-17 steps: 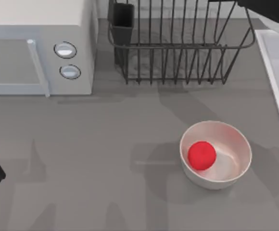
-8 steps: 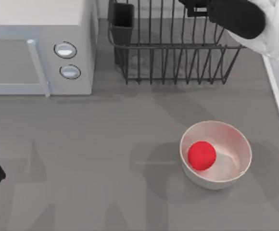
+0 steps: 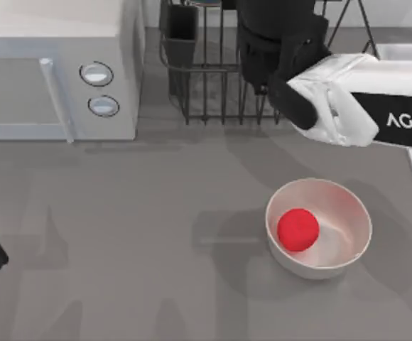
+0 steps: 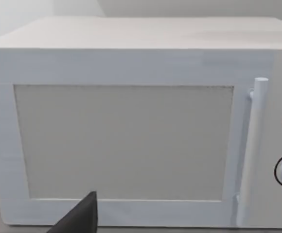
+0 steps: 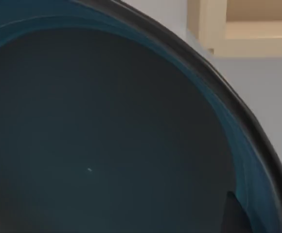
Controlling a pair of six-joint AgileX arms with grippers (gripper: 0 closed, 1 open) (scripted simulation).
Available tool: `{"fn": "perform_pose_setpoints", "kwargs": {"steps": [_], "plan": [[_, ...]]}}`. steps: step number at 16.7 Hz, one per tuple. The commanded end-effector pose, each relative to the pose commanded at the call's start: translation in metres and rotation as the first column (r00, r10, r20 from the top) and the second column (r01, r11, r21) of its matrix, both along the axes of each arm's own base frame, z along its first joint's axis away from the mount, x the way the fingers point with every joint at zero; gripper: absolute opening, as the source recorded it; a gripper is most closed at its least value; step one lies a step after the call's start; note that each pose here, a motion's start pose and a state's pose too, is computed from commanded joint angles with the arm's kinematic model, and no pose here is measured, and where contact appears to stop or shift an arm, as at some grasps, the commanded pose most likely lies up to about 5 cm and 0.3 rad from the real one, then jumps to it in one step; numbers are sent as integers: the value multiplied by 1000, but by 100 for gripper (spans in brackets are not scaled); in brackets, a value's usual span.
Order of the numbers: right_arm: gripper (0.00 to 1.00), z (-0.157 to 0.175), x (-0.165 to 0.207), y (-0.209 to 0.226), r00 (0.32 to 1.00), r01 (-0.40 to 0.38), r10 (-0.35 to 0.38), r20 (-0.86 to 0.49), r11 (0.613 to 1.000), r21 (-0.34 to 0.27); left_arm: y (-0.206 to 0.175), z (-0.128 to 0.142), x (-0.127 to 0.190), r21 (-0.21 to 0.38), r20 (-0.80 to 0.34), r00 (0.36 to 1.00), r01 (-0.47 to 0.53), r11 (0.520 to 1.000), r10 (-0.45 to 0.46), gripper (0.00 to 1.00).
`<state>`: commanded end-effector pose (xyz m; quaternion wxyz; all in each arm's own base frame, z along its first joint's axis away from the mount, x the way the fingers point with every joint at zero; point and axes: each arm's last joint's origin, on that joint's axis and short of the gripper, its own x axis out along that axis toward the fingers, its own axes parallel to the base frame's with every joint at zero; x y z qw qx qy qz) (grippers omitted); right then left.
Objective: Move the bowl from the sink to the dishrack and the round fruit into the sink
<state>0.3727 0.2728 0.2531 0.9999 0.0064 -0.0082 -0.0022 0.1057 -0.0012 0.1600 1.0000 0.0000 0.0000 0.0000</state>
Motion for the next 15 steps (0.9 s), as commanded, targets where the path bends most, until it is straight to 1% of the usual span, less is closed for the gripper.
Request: {"fn": "perform_pose_setpoints", "kwargs": {"steps": [3,8,15], "plan": [[0,-31,9,-9,1000,5,-5,-14,1000,-11,0,0,0,0,0,1000,0,1000,0,100],[0,-34,10,-10,1000,5,-6,-17,1000,-13,0,0,0,0,0,1000,0,1000,0,100],[53,-34,10,-10,1000,5,-6,-17,1000,-13,0,0,0,0,0,1000,0,1000,0,100]]}}
